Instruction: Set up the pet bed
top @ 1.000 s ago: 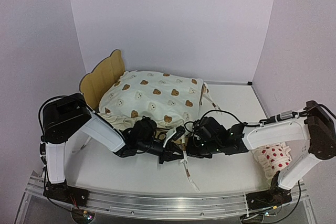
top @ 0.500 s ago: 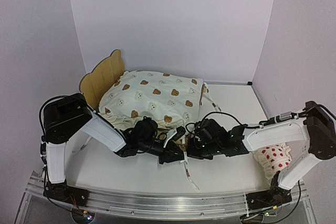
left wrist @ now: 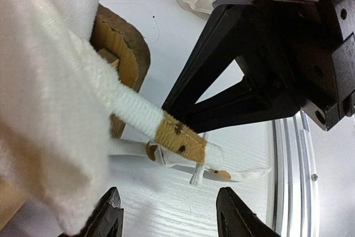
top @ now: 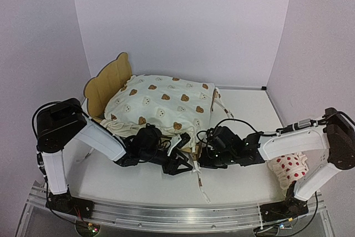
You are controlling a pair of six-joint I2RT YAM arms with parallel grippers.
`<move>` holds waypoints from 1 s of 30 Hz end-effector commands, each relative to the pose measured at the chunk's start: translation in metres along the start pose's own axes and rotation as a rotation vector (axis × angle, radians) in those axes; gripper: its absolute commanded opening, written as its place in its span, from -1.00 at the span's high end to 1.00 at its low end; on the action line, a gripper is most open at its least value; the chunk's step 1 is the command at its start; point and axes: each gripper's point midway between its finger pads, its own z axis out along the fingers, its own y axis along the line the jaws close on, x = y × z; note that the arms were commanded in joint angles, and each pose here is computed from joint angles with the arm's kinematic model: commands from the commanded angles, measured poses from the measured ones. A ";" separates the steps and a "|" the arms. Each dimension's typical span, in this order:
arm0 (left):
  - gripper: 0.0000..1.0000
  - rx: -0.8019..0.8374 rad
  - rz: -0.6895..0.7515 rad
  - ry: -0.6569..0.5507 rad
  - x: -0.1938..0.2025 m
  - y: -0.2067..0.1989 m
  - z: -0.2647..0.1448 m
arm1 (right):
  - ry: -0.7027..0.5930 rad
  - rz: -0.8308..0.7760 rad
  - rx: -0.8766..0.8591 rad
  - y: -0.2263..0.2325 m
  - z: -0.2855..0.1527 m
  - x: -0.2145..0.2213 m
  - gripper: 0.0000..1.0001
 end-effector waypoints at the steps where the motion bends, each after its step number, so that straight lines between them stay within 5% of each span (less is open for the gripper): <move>1: -0.22 -0.057 0.000 -0.037 -0.013 -0.001 -0.017 | -0.039 -0.045 -0.034 0.019 -0.018 -0.018 1.00; 30: -0.45 -0.017 -0.093 -0.085 -0.010 -0.045 0.034 | -0.089 -0.098 -0.110 0.063 -0.046 -0.051 1.00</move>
